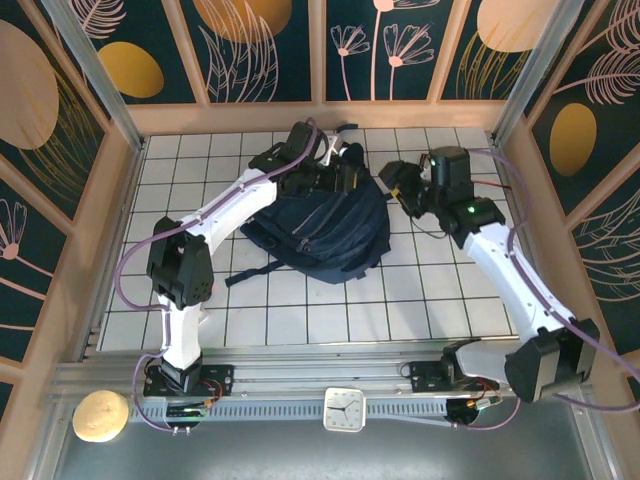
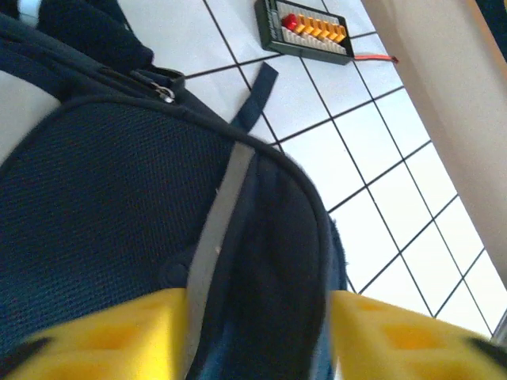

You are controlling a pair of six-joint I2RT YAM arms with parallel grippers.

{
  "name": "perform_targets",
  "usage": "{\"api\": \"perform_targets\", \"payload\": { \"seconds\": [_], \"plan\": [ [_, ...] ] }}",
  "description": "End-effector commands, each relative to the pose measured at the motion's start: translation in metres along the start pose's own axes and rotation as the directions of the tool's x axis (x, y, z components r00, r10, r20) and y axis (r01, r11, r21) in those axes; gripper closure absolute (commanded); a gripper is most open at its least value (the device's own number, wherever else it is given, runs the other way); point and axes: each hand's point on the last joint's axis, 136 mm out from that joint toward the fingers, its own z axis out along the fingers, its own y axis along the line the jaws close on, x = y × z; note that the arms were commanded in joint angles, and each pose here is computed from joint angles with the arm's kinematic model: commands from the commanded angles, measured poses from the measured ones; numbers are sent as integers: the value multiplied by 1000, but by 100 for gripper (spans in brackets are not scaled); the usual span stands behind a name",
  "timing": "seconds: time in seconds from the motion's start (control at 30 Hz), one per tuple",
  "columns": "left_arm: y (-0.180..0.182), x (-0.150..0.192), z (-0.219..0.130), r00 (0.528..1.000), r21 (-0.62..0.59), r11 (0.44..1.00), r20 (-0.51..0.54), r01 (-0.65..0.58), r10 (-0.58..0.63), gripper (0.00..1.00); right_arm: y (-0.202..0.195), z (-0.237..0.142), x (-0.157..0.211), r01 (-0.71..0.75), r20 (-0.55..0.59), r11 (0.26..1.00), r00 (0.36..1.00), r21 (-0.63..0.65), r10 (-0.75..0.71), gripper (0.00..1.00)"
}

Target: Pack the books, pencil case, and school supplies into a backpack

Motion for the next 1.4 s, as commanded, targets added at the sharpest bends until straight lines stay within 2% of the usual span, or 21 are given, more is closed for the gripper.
{"api": "perform_targets", "payload": {
  "seconds": [0.0,0.1,0.2,0.3,0.37,0.43,0.47,0.6,0.73,1.0,1.37],
  "plan": [
    [-14,-5,-41,998,20,1000,54,-13,12,1,-45,4,27,3,-85,995,996,105,6,36],
    [4,8,-83,993,-53,995,91,81,-76,1,-57,9,43,9,-137,993,991,116,7,36],
    [39,43,-109,962,-88,962,110,259,-249,1,-63,15,52,24,-162,992,987,125,-4,36],
    [71,77,-121,878,0,888,147,460,-455,1,-62,19,56,24,-178,992,984,121,-2,36],
    [89,93,-122,792,106,808,159,580,-590,1,-55,22,57,34,-187,993,982,109,-13,36],
    [96,96,-122,729,195,747,166,636,-664,1,-49,24,59,51,-199,993,979,104,-30,36],
    [98,94,-121,715,220,734,170,643,-678,1,-46,25,61,61,-207,992,978,106,-38,36],
    [107,91,-108,718,205,735,162,646,-677,8,-40,28,68,85,-228,991,972,108,-59,36],
    [117,93,-101,702,204,718,157,665,-695,16,-38,25,72,83,-224,991,973,107,-57,37],
    [120,92,-91,701,211,711,132,671,-701,25,-46,21,76,59,-211,991,977,121,-32,37],
    [132,90,-64,705,188,708,93,681,-703,32,-44,22,73,54,-201,990,979,131,-27,38]
  ]
}}
